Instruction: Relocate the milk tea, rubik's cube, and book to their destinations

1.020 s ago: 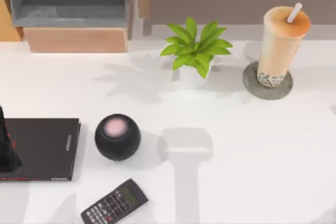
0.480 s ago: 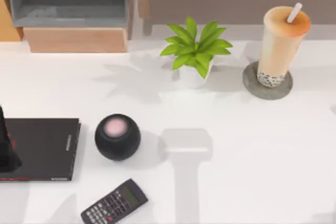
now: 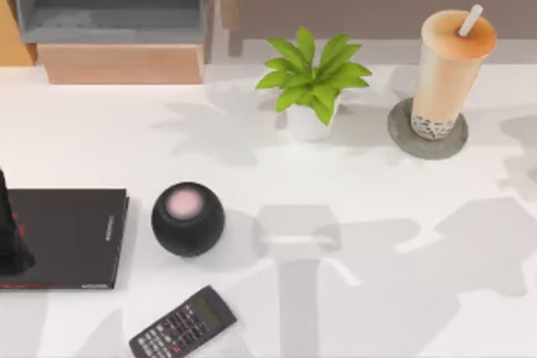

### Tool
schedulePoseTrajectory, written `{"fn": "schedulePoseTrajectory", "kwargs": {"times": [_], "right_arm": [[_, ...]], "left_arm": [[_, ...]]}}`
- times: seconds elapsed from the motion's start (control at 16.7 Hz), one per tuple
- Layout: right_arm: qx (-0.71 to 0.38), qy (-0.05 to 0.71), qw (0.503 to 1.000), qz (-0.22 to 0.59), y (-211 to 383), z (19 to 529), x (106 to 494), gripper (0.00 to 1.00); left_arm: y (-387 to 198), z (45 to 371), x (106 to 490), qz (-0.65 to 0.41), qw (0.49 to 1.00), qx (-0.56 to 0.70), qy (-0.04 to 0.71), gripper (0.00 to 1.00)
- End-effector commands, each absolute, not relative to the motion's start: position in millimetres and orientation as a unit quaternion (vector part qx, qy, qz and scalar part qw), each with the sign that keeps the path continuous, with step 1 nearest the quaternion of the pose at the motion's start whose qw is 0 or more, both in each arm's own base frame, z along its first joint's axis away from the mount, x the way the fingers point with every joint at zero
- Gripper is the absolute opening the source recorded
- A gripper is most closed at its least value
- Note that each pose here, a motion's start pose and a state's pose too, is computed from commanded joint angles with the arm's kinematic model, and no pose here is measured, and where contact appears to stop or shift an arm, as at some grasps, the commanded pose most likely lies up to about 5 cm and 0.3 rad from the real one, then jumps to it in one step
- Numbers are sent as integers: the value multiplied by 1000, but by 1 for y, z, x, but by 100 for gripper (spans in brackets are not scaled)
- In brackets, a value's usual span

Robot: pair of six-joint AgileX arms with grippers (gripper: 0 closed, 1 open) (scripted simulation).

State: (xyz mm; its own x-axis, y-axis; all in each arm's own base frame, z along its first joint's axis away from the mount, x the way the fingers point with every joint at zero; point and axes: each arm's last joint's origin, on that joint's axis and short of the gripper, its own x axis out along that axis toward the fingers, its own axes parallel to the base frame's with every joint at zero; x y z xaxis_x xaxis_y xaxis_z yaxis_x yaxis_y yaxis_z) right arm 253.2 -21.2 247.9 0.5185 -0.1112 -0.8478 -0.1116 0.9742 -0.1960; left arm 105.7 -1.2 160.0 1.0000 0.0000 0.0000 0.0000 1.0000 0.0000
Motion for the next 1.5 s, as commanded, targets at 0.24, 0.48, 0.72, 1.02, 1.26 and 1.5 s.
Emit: {"fn": "schedulePoseTrajectory", "kwargs": {"times": [0.24, 0.48, 0.72, 1.02, 1.26, 1.5], "right_arm": [[-115, 245, 963, 13, 49, 322, 325, 0], [-49, 72, 996, 13, 101, 374, 351, 0], [-3, 3, 1000, -6, 115, 394, 359, 0], [1, -1, 1000, -6, 115, 397, 358, 0], [9, -47, 999, 3, 110, 419, 361, 0], [20, -118, 992, 25, 109, 454, 380, 0]], "left_arm": [[-1, 160, 106, 0, 1000, 0, 0, 100], [-1, 160, 106, 0, 1000, 0, 0, 100], [-1, 160, 106, 0, 1000, 0, 0, 100], [-1, 160, 106, 0, 1000, 0, 0, 100], [-1, 160, 106, 0, 1000, 0, 0, 100], [-1, 160, 106, 0, 1000, 0, 0, 100]]}}
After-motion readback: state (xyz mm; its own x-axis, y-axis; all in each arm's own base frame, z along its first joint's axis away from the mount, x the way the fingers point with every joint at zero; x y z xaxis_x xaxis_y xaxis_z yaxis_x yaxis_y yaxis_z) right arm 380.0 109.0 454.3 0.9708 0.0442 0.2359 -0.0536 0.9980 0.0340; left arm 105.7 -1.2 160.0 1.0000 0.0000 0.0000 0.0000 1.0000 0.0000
